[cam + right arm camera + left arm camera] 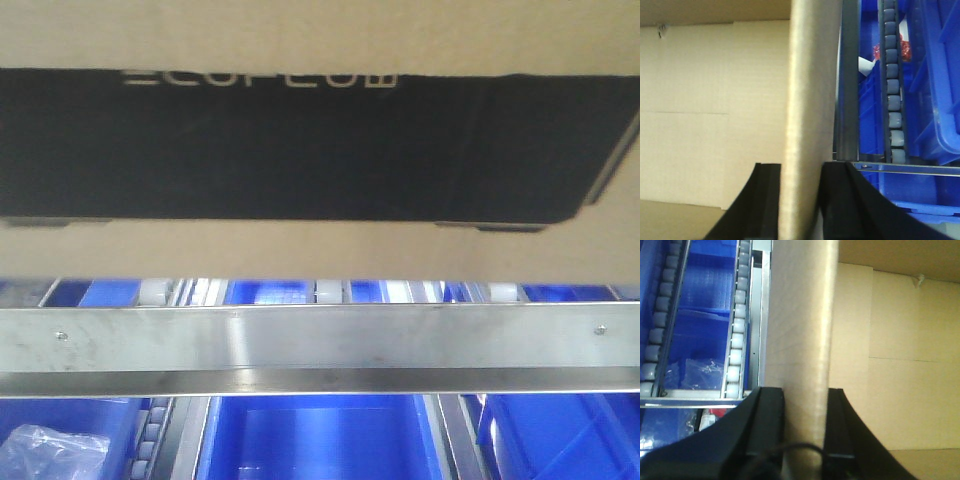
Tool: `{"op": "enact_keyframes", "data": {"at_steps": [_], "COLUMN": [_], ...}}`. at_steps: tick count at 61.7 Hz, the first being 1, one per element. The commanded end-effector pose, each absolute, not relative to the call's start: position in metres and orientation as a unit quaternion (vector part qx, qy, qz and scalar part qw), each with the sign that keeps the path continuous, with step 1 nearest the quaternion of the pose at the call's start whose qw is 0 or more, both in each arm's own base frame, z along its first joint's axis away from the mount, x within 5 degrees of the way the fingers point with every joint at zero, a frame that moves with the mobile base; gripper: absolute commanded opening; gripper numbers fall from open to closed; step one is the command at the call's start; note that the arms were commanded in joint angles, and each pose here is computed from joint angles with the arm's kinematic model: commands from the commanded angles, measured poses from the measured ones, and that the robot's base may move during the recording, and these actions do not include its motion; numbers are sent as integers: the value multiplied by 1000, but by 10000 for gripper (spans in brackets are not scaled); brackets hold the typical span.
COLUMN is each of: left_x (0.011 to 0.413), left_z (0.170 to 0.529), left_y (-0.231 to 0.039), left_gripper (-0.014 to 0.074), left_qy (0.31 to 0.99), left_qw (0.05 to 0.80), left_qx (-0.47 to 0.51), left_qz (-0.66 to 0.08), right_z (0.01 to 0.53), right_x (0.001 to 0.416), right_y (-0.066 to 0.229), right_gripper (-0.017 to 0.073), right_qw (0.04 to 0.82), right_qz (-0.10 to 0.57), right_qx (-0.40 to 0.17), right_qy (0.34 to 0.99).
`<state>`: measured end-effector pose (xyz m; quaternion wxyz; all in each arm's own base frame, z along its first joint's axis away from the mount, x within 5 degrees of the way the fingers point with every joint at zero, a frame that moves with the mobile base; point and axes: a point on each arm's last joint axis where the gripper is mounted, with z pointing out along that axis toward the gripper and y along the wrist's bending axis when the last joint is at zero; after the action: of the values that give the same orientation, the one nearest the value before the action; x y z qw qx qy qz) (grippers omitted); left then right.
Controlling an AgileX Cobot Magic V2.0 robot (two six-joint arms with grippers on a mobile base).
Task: Grab box from left shelf to table start
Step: 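Lift the box with both grippers and pull it off the shelf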
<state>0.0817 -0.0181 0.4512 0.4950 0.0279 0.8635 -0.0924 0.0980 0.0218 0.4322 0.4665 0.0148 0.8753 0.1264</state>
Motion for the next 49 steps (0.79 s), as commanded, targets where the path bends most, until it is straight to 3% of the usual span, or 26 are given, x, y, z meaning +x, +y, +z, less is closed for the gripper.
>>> {"op": "enact_keyframes", "data": {"at_steps": [1, 49], "left_x": [70, 61], "left_z": [477, 475], "left_y": [-16, -14], "left_gripper": [-49, -55], "left_qy": [802, 805], "left_qw": [585, 581], "left_qx": [16, 27], "left_qz": [-124, -115], "right_z": [449, 460], "right_x": [97, 85], "right_y": [12, 10], "right_gripper": [26, 26], "right_qw": [532, 544], "right_qz": [80, 74], "right_qx": [16, 16], "right_qy": [843, 836]}}
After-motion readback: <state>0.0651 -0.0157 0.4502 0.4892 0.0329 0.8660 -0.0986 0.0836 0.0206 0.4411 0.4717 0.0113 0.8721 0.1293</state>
